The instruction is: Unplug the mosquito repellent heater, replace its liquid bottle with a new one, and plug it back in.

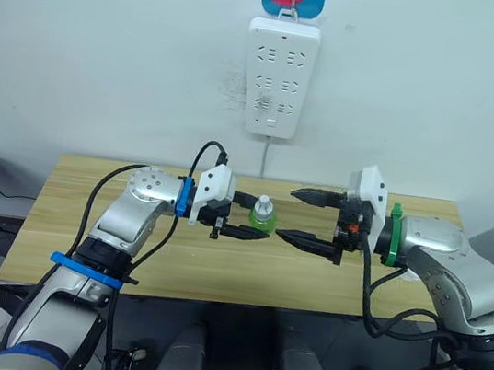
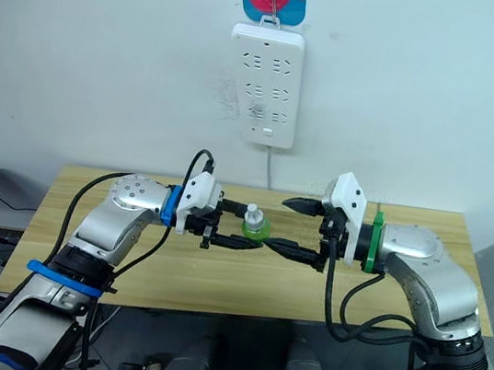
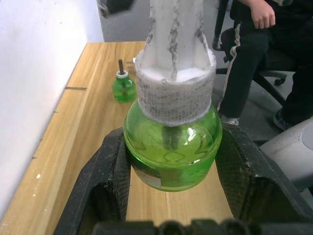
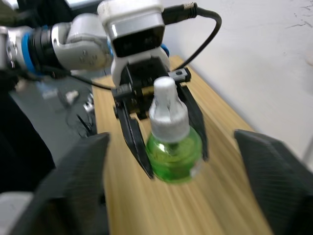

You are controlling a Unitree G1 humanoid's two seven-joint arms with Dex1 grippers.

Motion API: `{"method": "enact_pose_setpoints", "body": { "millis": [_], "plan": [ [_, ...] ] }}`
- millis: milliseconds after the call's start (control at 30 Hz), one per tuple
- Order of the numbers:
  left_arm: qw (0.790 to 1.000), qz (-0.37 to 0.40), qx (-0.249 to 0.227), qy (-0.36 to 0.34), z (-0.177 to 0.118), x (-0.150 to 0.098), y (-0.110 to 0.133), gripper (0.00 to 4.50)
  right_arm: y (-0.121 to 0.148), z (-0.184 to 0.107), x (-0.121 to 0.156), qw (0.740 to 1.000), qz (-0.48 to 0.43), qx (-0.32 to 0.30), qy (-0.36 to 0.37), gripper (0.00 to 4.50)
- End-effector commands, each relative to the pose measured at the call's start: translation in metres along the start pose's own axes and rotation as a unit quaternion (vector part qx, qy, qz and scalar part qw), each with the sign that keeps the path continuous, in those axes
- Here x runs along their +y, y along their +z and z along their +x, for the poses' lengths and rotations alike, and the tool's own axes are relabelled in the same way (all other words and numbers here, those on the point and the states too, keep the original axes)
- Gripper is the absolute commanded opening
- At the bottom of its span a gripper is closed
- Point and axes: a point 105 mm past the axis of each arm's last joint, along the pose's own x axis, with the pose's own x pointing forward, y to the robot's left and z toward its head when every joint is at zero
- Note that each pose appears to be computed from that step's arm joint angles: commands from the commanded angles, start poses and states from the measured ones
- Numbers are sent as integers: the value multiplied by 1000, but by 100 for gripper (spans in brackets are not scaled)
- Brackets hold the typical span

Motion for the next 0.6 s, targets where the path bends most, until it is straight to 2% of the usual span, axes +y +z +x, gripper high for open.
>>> {"method": "enact_pose_setpoints", "body": {
  "millis": [33,433,600],
  "plan": [
    [1000,19,-11,-4,0,1,9,220,26,4,5,999,-15,-31,1,324],
    [1000,18,-11,-5,0,-2,10,220,30,33,9,999,-18,-32,18,324],
    [1000,18,-11,-4,-2,-4,10,220,21,35,7,999,-27,-15,18,156]
  ]
}}
